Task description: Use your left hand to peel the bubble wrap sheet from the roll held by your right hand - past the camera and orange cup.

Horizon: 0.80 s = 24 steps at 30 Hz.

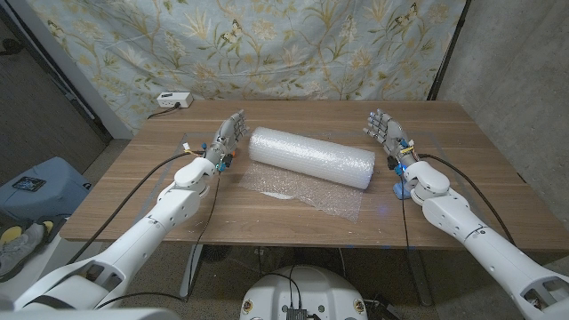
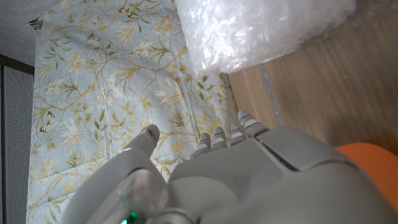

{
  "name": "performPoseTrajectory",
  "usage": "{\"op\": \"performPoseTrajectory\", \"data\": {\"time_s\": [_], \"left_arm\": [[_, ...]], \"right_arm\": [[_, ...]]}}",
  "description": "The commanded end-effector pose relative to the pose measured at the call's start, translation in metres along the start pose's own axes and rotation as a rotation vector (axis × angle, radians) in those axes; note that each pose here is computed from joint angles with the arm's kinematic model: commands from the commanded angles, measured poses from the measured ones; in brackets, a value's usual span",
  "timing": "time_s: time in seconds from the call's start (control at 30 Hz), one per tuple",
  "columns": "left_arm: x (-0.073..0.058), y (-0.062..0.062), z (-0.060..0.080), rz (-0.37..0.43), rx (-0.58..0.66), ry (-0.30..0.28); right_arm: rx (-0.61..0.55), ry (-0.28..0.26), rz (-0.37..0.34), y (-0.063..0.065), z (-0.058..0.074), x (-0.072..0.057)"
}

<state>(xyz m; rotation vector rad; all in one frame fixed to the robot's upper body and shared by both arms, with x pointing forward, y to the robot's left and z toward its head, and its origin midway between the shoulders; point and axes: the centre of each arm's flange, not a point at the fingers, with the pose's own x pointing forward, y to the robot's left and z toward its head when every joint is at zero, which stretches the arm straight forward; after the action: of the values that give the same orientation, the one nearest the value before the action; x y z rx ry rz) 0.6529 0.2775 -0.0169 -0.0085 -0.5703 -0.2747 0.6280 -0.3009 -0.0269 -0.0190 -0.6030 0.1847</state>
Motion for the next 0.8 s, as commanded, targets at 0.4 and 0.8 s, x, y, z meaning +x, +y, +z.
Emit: {"op": "performPoseTrajectory", "data": {"time_s": [0.4,0.8], "left_arm": [[-0.002,0.007,-0.004,-0.01,-0.008,0.002],[0.003,0.009,-0.003,-0.028,-0.015,-0.005]], "right_arm": [[-0.172,-0.002,0.037,0.029,0.036,-0.007],[-0.248,-0.012,0.055,0.043,0.056,-0.012]]}}
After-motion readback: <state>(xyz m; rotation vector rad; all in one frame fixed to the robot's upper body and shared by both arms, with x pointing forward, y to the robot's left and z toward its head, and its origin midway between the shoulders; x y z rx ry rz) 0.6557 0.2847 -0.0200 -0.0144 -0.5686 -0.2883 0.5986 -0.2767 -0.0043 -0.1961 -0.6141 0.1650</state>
